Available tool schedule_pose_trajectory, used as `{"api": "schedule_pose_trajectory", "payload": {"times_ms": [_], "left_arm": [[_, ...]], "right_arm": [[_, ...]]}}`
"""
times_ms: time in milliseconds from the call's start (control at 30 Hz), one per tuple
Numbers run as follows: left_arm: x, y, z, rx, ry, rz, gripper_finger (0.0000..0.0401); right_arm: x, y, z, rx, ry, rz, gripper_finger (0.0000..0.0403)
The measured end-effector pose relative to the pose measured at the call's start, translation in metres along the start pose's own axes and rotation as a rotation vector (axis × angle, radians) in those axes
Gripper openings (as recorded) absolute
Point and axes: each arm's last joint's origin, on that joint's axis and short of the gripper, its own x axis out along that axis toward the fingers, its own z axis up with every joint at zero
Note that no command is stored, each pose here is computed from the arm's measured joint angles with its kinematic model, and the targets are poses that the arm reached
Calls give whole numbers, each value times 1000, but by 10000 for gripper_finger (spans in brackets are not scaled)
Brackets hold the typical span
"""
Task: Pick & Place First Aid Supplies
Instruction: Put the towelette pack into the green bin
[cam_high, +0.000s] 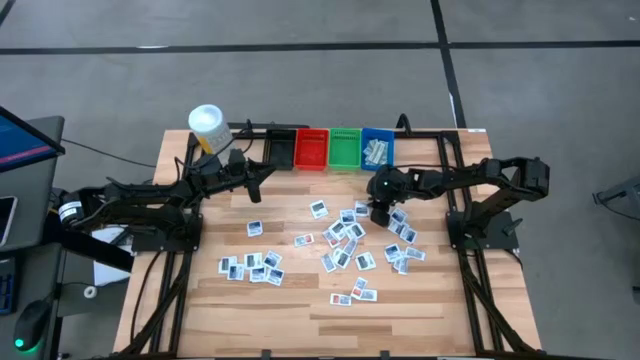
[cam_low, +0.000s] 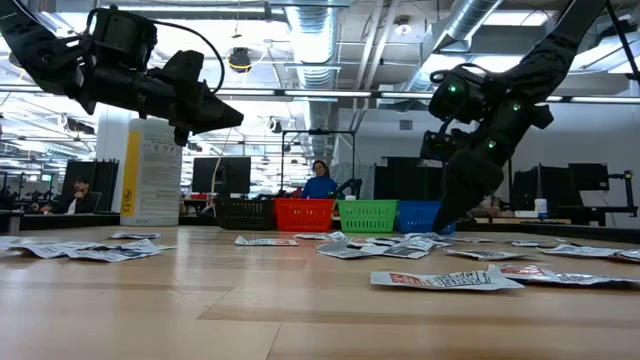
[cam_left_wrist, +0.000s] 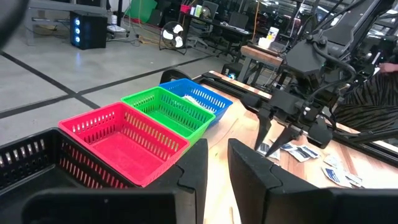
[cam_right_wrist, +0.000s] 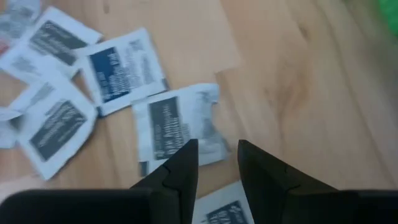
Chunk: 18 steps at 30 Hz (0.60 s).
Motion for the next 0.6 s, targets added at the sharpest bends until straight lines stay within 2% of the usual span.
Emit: {"api": "schedule_pose_trajectory", "payload": {"times_ms": [600], "left_arm": [[0, 0, 0, 0, 0, 0, 62]], "right_arm": [[-1, -6, 0, 12, 0, 8, 107]]}}
